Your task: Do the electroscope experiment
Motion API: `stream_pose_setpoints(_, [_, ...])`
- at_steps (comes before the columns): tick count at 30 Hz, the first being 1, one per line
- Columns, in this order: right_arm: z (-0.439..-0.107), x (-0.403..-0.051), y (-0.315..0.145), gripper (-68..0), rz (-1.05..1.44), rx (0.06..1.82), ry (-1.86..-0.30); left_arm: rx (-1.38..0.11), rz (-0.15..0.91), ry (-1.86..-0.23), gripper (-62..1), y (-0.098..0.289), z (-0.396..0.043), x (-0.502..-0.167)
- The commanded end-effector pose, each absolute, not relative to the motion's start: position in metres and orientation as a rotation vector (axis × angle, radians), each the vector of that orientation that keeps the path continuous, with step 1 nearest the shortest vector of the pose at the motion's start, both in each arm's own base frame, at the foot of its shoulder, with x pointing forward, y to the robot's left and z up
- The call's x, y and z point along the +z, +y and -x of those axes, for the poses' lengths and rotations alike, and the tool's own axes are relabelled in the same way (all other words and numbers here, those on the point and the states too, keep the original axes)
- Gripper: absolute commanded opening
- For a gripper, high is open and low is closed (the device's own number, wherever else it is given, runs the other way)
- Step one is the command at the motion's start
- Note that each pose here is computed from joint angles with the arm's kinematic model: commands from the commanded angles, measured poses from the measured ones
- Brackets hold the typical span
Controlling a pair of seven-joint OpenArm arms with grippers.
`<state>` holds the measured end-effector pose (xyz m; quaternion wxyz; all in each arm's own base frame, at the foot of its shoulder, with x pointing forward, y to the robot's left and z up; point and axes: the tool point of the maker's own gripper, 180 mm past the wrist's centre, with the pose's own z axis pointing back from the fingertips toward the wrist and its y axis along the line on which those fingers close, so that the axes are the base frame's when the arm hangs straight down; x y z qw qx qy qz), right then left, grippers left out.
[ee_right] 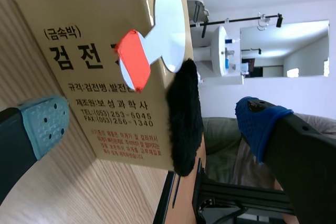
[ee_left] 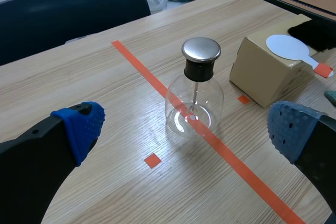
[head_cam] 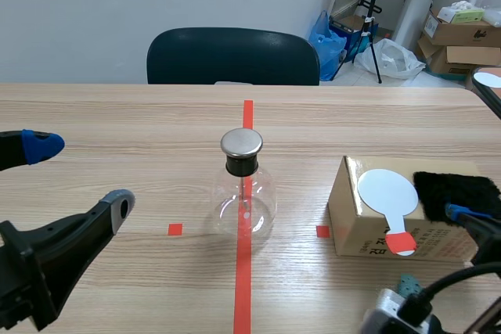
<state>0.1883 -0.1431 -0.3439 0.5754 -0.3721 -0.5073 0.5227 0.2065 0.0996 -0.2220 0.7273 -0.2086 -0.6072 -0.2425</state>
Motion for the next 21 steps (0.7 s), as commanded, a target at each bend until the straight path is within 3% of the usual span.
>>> stream_pose_setpoints(1, [-0.193,-0.339,-0.143,0.4,0.887,1.222,-1.209,-0.521,0.476,-1.37,1.4,0.096,-0.208,-0.214])
stream_pose_setpoints(21, [-0.217,-0.329,-0.123,0.4,0.995,1.194,-1.233,-0.521,0.477,-1.37,1.4,0.096,-0.208,-0.214])
